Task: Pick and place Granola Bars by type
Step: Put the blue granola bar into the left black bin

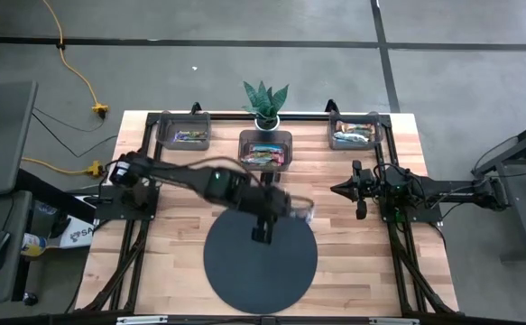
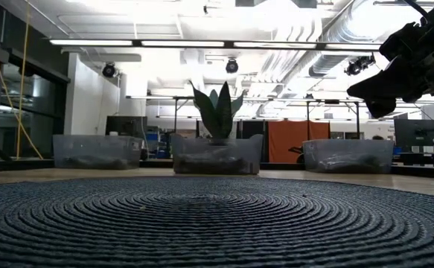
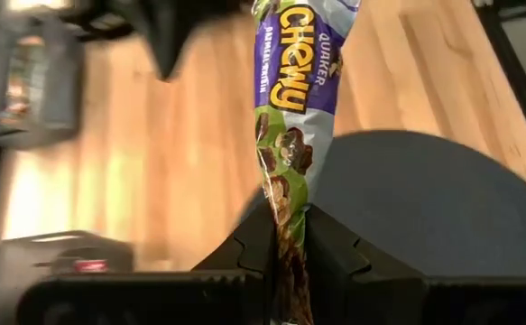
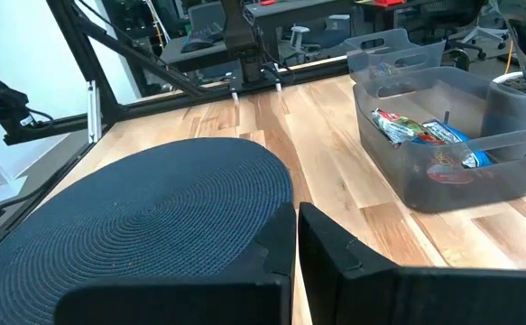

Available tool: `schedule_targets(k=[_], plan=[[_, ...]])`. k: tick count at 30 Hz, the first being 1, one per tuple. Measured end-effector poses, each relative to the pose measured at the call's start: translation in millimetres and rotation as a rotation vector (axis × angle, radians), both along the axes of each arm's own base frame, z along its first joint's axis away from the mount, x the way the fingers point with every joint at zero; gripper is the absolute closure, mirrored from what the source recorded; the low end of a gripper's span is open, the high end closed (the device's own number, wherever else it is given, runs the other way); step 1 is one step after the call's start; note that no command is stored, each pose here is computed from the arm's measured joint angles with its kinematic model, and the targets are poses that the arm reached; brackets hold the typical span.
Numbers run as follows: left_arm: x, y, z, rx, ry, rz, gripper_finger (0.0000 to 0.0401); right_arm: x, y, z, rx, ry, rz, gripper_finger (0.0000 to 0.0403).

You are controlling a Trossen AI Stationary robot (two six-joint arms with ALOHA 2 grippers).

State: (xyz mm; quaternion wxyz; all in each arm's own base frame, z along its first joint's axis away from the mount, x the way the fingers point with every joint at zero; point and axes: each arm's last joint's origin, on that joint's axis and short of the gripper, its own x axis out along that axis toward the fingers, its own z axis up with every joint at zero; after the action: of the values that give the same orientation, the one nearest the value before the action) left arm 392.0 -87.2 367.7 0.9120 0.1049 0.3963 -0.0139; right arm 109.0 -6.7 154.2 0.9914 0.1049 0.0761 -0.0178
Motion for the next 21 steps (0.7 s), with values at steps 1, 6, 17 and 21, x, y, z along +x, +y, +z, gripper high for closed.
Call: schedule_targets(k=[1,6,17,21], plan=[[-1,6,7,0.005,-0.007,0.008,0.0364,0,0,0,0.000,0.000,0.000,0.0402],[-11,42,38,0.039,0.012,0.064,0.0364,0,0,0,0.000,0.000,0.000,0.0402],[-56,128,90,-0.056,-0.051,0.120,0.0364,0,0,0,0.000,0.000,0.000,0.0402],[-80,160,105,-0.117,-0.104,0.136,0.0364,0,0,0,0.000,0.000,0.000,0.0402]])
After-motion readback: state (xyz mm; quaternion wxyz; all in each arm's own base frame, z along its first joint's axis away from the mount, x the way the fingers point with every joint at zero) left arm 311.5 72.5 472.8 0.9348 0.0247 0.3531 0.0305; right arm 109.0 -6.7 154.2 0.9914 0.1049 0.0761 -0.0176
